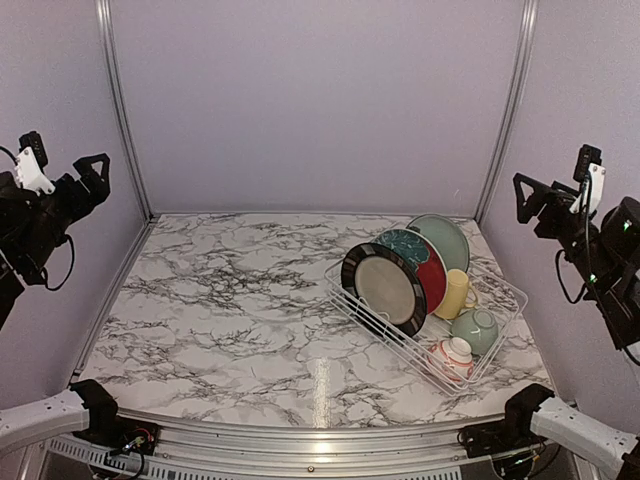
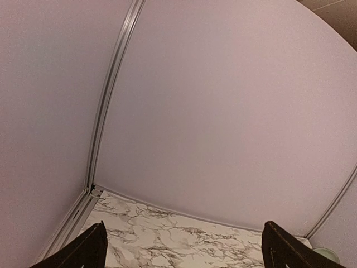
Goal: Unload the mixed dishes from the dish rack
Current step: Grab the plate from the dish rack.
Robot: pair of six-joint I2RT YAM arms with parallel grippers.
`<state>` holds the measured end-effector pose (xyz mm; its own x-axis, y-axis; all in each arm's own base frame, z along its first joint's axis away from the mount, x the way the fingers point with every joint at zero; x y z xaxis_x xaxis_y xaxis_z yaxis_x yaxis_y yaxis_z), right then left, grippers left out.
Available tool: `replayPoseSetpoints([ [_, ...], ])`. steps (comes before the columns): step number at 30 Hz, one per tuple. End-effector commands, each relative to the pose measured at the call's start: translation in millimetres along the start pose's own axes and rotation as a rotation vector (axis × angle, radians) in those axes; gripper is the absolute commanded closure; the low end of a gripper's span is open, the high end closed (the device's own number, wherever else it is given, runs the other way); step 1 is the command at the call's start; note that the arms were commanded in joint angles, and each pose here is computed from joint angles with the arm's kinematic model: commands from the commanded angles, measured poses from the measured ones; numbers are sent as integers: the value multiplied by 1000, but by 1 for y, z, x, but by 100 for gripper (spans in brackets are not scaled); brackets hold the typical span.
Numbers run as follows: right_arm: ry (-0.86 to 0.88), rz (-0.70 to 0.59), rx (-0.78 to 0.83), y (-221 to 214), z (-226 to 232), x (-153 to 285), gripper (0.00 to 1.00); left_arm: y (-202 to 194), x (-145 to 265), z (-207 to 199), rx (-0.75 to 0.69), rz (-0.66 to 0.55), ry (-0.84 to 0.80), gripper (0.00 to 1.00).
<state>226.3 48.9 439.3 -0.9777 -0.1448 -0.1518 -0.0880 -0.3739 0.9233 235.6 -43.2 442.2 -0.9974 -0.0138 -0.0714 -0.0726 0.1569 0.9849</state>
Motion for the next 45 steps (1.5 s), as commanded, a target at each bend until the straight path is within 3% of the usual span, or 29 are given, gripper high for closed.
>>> replayPoseSetpoints([
  [1,-143,37,-29,-3,-16,-6,1,-9,-8,13,22,55,30,1],
  [17,-374,274,18,-56,-35,-29,1,-59,-23,48,108,238,116,1],
  [25,-203,436,60,-95,-10,-36,2,-87,-30,38,145,351,59,1],
  [30,-99,542,-2,-118,11,-42,1,-109,-37,13,174,449,-83,1],
  [36,109,548,-34,-131,36,-34,2,-132,-35,-7,214,528,-205,1],
  [40,53,590,-6,-149,25,-39,2,-140,-33,-19,251,540,-283,1],
  [45,119,768,98,-191,39,-41,2,-151,-36,-27,306,556,-327,1],
])
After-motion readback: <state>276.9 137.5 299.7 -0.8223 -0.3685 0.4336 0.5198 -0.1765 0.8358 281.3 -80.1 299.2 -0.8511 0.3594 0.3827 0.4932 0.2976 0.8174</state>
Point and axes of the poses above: each gripper's point midway between its finger pads, its own x axis back along the fingers, its own z axis along the line the jaws close on, y = z × x, the point moved 1 cm from there along x, back along the fingers, and after that the axes turned 12 degrees about -x, right-handed, at the moved point
